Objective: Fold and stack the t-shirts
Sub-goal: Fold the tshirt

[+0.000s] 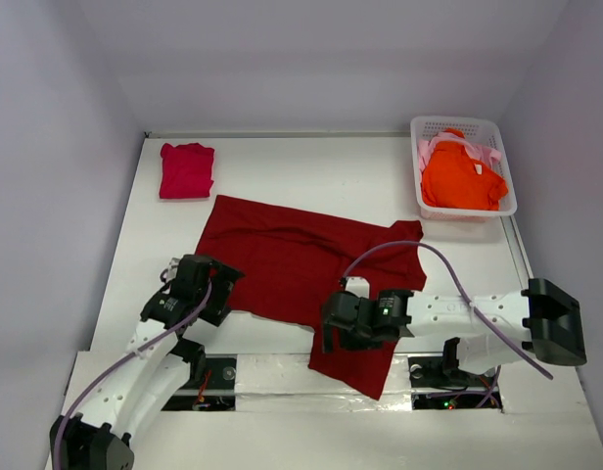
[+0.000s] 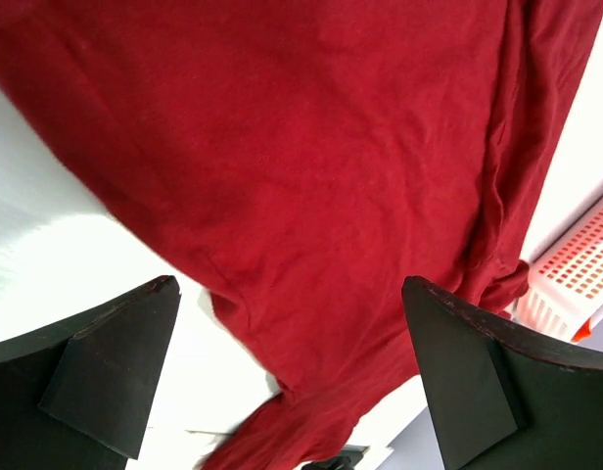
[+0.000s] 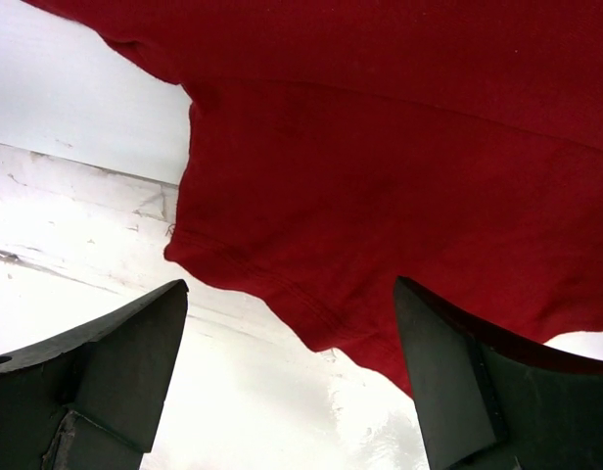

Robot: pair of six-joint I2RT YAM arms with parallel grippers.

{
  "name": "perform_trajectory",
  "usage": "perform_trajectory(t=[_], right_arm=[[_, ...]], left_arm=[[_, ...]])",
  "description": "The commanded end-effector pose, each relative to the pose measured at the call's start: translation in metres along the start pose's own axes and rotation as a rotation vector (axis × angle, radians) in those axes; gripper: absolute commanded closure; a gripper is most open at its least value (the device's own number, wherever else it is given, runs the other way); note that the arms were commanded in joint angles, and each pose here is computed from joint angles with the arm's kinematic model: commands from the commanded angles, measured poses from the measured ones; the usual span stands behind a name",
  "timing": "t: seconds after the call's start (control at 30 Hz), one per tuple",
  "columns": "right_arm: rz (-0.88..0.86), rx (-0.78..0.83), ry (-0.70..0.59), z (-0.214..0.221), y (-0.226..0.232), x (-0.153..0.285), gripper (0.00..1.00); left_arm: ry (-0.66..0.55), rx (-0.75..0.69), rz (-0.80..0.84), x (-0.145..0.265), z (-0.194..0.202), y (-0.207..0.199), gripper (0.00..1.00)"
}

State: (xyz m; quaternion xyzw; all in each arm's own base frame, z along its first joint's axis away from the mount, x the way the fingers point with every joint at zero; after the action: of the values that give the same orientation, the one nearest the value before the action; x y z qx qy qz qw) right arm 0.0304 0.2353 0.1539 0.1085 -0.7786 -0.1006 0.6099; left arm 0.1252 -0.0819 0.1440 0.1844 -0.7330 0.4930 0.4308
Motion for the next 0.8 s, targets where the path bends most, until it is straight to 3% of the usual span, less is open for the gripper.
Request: perform_trajectory(t=[0.0,0.23,0.57,0.77], right_arm=[[-0.008,-0.01,-0.01,-0.007,0.011,0.007,0.1],[-0.016,-0.029,-0.015,-0.008,0.014,0.013,0.1],[-0.034,-0.03,-0.019,-0.006,0.007,0.011,0.1],[-0.017,0.004,-0.024,-0.006,0.005,0.008,0.1]], left_arm=[[-0.037,0.021,0.01,-0.005,-0.002,-0.001,0.04],[-0.015,-0.005,-0.053,-0.016,0.0,0.003,0.06],[-0.138,0.025,-0.059,-0.008,-0.013,-0.012,0.08],[-0.127,0.056,-0.081,-0.014,-0.011,-0.007,0.08]])
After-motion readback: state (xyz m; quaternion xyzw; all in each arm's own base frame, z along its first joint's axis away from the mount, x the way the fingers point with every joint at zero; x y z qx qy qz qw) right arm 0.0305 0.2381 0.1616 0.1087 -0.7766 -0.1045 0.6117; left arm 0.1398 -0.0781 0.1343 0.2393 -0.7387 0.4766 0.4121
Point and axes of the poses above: each gripper's point midway between its finger pads, its own x axis back along the fingers, its own y axis along the line the jaws close on, z = x × y, the point moved 10 cm from there along x, back along the fingers, and after that the axes turned 3 degrees about -x, right-handed, at the moved point
